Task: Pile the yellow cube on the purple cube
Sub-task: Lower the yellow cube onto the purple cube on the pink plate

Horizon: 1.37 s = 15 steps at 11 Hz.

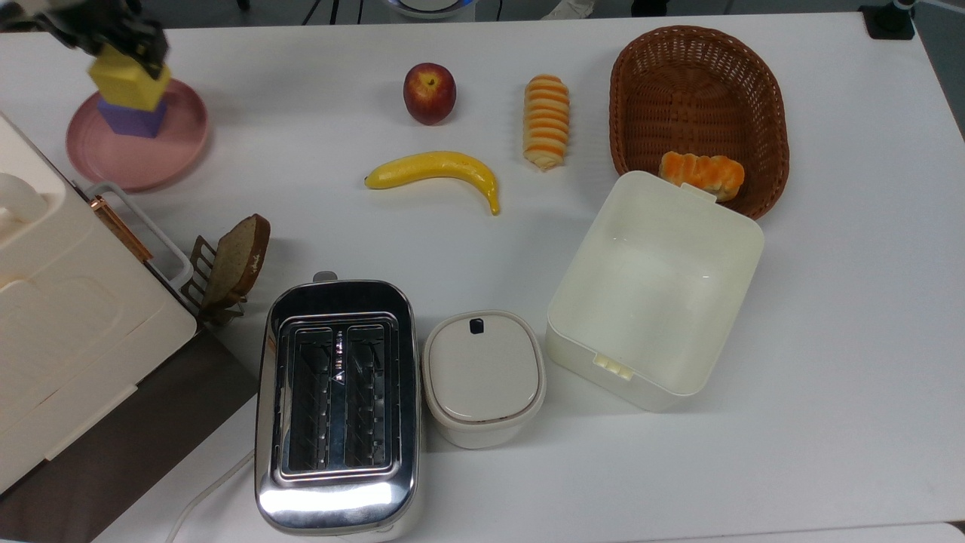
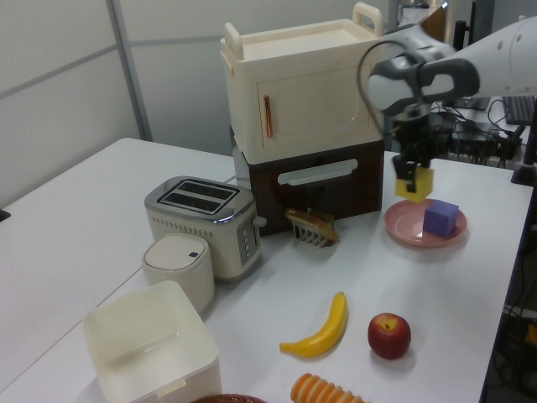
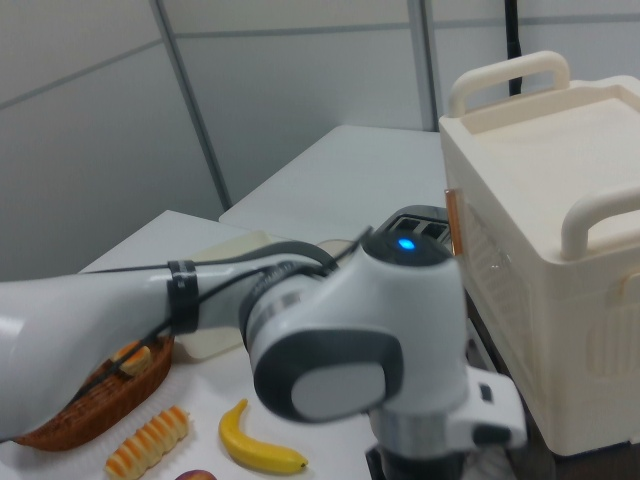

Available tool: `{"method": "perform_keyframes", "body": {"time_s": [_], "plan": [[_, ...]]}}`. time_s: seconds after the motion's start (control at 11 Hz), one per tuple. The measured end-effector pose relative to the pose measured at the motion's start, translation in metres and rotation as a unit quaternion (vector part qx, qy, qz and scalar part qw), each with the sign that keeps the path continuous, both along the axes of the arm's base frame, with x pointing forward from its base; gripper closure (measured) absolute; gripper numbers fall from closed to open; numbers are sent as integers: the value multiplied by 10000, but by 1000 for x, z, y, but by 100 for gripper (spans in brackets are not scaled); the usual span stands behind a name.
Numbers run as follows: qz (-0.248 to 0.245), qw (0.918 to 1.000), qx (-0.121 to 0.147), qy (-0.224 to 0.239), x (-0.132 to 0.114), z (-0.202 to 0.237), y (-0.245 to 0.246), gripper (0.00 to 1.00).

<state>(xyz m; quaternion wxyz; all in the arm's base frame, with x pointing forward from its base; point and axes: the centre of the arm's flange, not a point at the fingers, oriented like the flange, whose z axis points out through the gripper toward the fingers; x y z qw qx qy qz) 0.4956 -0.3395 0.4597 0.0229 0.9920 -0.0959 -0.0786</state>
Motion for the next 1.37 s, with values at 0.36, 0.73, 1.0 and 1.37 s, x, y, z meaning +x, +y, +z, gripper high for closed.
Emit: {"method": "perform_keyframes", "body": {"time_s": [0.36, 0.73, 1.0, 1.37], "plan": [[23, 9999, 18, -152, -31, -9, -49, 41], [77, 10000, -49, -21, -41, -38, -69, 41], [88, 9999, -82, 61, -41, -52, -74, 41], [146, 9998, -32, 119, -37, -60, -68, 41]]}}
